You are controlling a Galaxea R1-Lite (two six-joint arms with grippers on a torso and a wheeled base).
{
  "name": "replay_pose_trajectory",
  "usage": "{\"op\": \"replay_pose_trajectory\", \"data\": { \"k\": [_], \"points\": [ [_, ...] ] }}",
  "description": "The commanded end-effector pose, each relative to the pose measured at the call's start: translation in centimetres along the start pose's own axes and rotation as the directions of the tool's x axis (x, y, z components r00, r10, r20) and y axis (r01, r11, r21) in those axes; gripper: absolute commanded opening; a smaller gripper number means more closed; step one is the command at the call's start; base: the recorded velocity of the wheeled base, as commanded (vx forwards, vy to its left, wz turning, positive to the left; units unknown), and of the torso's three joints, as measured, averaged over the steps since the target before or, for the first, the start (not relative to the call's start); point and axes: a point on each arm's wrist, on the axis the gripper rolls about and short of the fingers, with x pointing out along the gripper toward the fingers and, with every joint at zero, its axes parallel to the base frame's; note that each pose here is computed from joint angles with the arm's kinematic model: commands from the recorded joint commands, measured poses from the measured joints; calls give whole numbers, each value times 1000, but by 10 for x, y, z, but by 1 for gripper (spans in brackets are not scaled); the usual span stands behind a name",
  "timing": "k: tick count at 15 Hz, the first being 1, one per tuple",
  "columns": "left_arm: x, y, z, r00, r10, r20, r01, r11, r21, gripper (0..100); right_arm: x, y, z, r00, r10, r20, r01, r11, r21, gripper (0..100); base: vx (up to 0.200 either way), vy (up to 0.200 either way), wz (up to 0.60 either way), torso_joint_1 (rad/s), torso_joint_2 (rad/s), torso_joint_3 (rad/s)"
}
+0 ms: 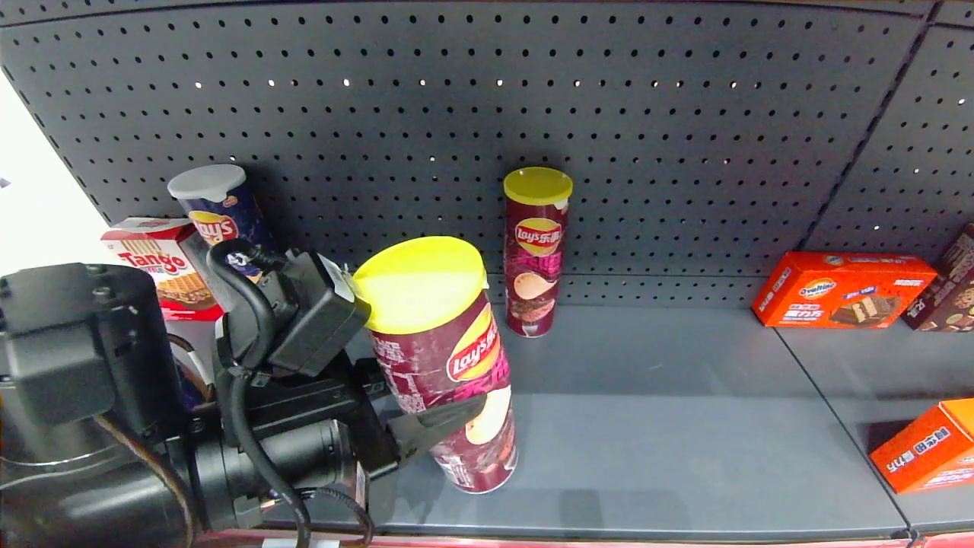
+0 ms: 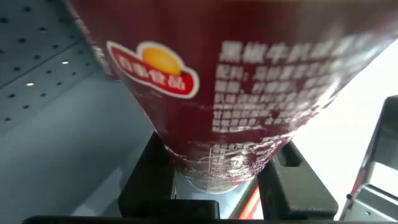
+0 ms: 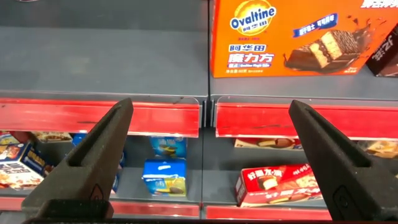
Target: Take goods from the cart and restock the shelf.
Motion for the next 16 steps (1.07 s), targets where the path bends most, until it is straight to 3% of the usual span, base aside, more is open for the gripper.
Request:
{"op": "replay_pose_trajectory", "data": {
  "k": [1,3,4,5,6,7,10,13,16],
  "points": [
    [-4,6,0,1000,30,6,-30,1000,-2,0,0,0,0,1000,-1,-1,1,1000,1,100,0,0,0,0,0,0],
    [-10,8,-4,999,47,-1,-47,999,-9,0,-2,0,13,999,28,16,-27,999,-28,100,0,0,0,0,0,0],
    [-16,11,-6,998,70,-5,-70,997,-13,0,14,2,92,992,123,-13,-123,992,-39,100,0,0,0,0,0,0],
    [-20,10,-12,997,71,-20,-71,997,-17,0,27,3,108,982,185,-40,-187,980,-63,100,0,0,0,0,0,0],
    [-24,9,-17,997,69,-30,-70,997,-18,0,30,5,114,966,255,-28,-257,959,-123,100,0,0,0,0,0,0],
    [-26,8,-20,997,71,-27,-72,997,-19,0,39,7,108,940,330,-82,-338,933,-123,100,0,0,0,0,0,0],
    [-30,16,-17,993,115,-6,-115,993,-23,0,73,11,116,900,401,-174,-420,903,-91,100,0,0,0,0,0,0],
    [-30,18,-17,992,124,-5,-124,992,-24,0,120,35,128,809,553,-199,-577,813,-85,100,0,0,0,0,0,0],
    [-31,18,-17,992,125,-7,-125,992,-24,0,151,54,135,796,561,-228,-592,799,-102,100,0,0,0,0,0,0]
  ]
}}
